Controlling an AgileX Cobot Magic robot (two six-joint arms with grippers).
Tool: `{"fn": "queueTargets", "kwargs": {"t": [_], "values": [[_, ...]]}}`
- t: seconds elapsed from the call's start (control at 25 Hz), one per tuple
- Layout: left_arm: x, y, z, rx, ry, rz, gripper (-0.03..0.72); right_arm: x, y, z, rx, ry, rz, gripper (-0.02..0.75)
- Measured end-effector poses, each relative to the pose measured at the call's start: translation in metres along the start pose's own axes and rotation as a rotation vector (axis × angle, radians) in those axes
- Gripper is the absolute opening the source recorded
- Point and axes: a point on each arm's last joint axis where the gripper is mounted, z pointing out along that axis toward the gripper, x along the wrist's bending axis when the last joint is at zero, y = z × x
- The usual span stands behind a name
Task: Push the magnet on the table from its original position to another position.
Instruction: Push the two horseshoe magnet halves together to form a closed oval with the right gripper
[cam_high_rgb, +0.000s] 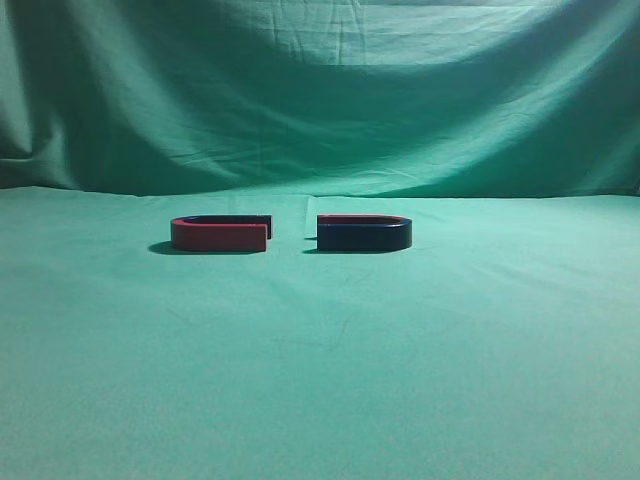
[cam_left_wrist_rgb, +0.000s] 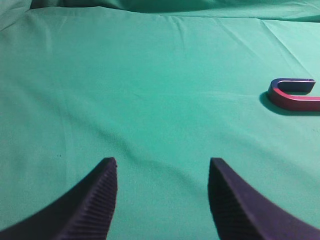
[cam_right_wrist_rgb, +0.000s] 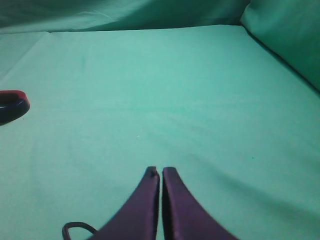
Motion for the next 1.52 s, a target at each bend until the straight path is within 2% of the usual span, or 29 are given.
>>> {"fn": "queueTargets", "kwargs": {"t": [0.96,1.08,1.28,1.32,1.4,1.52], "values": [[0.0,0.0,0.0,0.0,0.0,0.0,0.372,0.0,0.0,0.0,-0.007,0.0,-0.002,0.0],[0.0,0.0,0.0,0.0,0.0,0.0,0.372,0.001,0.009,0.0,-0.113,0.017,0.021,0.0],[0.0,0.0,0.0,0.0,0.0,0.0,0.372,0.004,0.046,-0.013,-0.535,0.08,0.142,0.0],[0.0,0.0,0.0,0.0,0.0,0.0,0.372,0.004,0.05,-0.015,-0.583,0.085,0.144,0.0],[0.0,0.0,0.0,0.0,0.0,0.0,0.372,0.004,0.056,-0.019,-0.604,0.086,0.139,0.0],[0.0,0.0,0.0,0.0,0.0,0.0,0.372,0.003,0.079,-0.029,-0.557,0.076,0.121,0.0]]}}
